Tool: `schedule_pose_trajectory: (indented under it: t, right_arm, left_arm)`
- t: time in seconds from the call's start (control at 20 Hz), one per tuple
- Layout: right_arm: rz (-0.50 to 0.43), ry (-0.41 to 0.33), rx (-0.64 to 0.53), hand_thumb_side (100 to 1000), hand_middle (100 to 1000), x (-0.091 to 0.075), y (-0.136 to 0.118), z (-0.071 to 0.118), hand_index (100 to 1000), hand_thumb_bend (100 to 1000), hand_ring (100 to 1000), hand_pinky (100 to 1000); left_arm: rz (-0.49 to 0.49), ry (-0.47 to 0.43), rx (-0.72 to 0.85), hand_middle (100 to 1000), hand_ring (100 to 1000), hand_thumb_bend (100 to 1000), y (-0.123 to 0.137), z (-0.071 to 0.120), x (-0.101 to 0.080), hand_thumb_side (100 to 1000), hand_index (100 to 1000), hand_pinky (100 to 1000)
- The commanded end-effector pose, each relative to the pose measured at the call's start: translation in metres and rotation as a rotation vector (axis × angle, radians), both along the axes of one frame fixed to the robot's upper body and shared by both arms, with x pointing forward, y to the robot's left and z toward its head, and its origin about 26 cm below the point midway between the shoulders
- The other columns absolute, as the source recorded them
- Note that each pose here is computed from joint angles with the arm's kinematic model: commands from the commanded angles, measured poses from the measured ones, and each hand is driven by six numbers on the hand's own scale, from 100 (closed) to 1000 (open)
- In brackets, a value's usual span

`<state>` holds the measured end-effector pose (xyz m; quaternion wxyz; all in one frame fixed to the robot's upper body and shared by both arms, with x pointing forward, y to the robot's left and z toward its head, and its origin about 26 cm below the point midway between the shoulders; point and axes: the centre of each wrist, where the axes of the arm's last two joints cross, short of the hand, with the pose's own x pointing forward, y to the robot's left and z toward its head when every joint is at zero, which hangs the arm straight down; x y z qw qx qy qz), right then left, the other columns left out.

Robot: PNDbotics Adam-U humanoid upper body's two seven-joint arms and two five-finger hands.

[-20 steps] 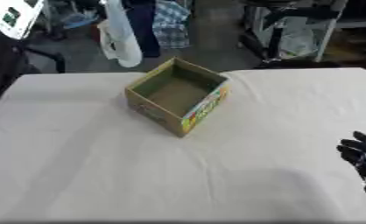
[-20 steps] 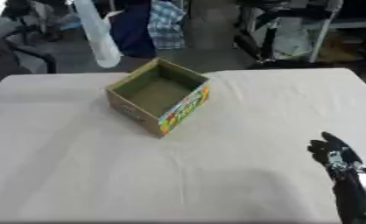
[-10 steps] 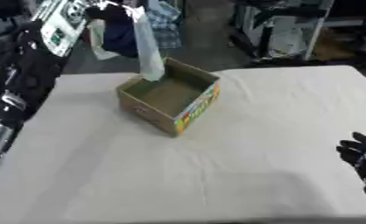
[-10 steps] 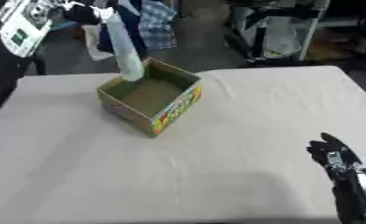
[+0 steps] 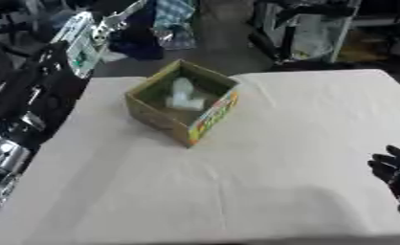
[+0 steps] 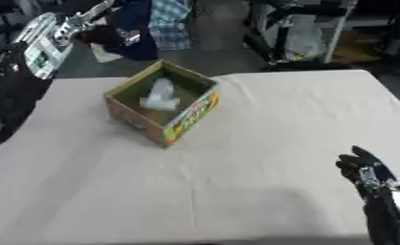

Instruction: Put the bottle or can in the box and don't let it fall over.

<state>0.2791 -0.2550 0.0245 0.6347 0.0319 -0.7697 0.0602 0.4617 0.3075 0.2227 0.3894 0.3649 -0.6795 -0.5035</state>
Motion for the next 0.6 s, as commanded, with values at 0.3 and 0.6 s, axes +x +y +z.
schedule_pose_trajectory:
  t: [0.3,0.6]
  right_arm:
    - [-0.009,-0.031,0.003,713,728,0.004,-0.001,0.008,877,100,799,893]
    - [-0.019,-0.033,0.008,723,728,0.004,-0.002,0.009,878,100,800,893]
  left_arm:
    - [-0.056,-0.205,-0.447,976,963,100,0.037,0.042,-0.072,734,924,902]
    - [-0.122,-0.238,-0.876,969,957,100,0.032,0.001,-0.134,769,875,904]
